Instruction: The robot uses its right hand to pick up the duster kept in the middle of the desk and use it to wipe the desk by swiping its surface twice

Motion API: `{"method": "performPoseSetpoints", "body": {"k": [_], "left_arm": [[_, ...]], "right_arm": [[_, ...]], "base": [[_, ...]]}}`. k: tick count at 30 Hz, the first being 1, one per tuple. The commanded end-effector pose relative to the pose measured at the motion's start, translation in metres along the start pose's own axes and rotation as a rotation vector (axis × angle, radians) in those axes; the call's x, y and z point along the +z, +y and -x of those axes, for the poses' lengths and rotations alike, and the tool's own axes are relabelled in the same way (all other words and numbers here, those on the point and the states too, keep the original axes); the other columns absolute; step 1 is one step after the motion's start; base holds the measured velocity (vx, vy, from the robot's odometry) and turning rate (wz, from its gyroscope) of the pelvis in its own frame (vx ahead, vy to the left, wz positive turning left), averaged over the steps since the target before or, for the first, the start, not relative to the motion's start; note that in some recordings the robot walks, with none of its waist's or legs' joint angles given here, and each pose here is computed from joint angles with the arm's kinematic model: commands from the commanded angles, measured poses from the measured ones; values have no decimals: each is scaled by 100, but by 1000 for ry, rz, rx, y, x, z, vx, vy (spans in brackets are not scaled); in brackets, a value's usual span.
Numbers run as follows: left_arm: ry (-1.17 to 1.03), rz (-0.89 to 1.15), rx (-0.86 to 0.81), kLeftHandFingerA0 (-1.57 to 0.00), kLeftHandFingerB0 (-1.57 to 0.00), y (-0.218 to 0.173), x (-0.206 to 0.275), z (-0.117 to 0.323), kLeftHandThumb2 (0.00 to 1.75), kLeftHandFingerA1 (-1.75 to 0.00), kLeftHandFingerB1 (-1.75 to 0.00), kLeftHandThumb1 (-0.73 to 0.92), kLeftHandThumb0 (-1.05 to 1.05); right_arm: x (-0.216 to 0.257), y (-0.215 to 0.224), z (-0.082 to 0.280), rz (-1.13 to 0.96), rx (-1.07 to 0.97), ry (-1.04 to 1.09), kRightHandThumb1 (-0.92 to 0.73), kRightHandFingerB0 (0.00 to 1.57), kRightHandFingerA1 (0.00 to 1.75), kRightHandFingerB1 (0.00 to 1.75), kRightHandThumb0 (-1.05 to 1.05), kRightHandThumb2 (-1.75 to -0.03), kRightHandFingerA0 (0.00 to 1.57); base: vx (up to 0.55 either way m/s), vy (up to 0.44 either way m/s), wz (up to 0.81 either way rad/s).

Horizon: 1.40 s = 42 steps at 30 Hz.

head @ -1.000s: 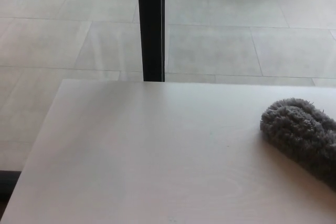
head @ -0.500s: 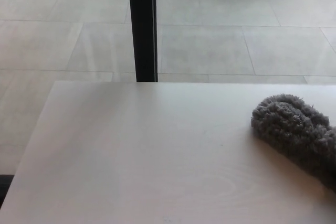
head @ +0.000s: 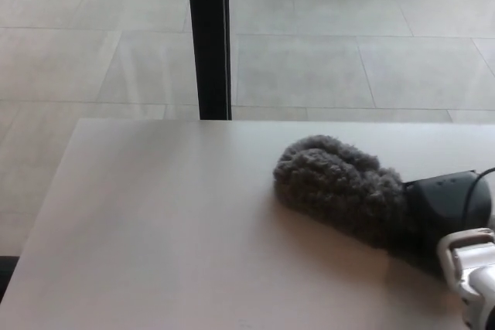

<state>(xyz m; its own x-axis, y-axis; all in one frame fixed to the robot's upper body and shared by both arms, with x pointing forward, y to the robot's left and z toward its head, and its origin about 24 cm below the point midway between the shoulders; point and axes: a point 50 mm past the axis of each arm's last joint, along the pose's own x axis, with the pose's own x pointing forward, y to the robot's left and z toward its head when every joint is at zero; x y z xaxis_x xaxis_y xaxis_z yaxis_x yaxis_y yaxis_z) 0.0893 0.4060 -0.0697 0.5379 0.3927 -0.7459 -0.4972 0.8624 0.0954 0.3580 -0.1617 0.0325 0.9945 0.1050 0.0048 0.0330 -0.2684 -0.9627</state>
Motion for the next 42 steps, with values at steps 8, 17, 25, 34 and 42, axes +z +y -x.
{"method": "performPoseSetpoints", "body": {"k": [8, 17, 25, 34, 42], "left_arm": [[-58, -28, -7, -43, -33, 5, 16, 1, 66, -58, -44, 89, -71], [-61, -22, 4, -38, -29, 5, 20, 0, 107, -63, -54, 69, -68], [-73, -40, -7, -41, -33, 6, 24, 0, 66, -59, -44, 89, -72], [-62, -38, -5, -40, -32, 5, 22, 0, 67, -55, -42, 90, -71], [-63, -17, 1, -43, -35, 6, 19, 1, 66, -58, -44, 89, -71]], "right_arm": [[109, 8, 46, -30, 141, -386, -50, 82, 168, 76, -25, -58, 92], [103, -5, 72, -87, 58, -546, -52, 85, 167, 76, -25, -61, 95], [90, -12, 98, -97, 25, -611, -54, 88, 169, 81, -34, -61, 95], [71, -22, 101, -86, 15, -628, -50, 94, 167, 69, -32, -55, 97], [67, -29, 63, -122, -6, -497, -48, 92, 169, 75, -31, -59, 97]], "base": [[0, 0, 0], [0, 0, 0], [0, 0, 0], [0, 0, 0], [0, 0, 0]]}}
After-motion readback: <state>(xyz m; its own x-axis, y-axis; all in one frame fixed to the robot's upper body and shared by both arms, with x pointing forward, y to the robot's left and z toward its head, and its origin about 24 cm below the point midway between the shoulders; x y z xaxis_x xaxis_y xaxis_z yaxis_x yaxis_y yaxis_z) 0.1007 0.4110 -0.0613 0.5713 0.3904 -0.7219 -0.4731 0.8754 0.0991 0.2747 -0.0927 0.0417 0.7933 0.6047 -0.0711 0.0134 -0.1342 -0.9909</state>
